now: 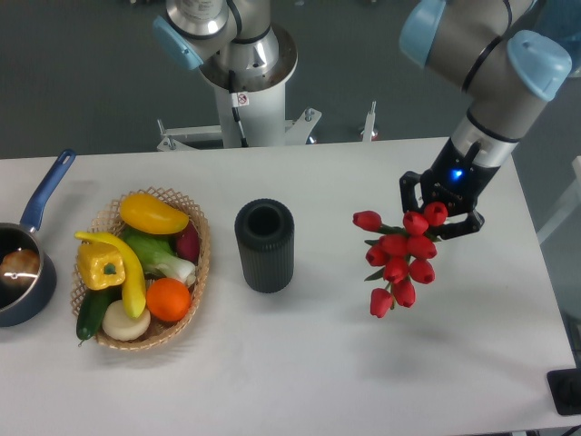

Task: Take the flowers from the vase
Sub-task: 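Carry the tulips away from the vase and lower them over the table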

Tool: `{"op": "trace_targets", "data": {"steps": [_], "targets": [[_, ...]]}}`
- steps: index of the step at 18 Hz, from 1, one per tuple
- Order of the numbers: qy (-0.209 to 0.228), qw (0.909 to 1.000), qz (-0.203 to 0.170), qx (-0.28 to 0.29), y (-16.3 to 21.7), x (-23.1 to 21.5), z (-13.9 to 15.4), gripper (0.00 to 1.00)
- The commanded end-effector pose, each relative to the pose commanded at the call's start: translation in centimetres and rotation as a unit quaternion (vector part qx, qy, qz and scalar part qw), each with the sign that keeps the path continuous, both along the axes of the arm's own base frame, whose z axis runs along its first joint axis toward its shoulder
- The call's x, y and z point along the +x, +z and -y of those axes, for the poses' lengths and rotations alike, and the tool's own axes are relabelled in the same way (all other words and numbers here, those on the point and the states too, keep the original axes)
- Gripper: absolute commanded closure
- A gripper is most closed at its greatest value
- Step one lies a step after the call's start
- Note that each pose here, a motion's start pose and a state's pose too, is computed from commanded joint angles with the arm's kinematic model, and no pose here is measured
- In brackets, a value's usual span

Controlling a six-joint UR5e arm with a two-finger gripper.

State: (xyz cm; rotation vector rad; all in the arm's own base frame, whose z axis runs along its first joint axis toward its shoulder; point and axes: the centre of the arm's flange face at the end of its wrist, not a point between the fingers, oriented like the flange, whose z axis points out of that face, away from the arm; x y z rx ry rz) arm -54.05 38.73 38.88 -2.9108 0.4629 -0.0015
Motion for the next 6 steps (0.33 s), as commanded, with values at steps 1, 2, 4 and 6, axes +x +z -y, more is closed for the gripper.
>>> {"op": "trace_targets", "data": {"steps": [1,2,4,6], "targets": [[-0.007,0.9999,-0.008,-0.013,0.03,0.14,-0.82,1.00],[-0.008,0.9997,-0.014,-0.016,0.41,-0.03,-1.00,1.00],[-0.006,0.9997,-0.016,-0.016,0.53,-0.27,-1.18,1.00],[-0.005,0.9998,-0.015,-0.015,0.44,-0.29,-1.23,1.00]]}}
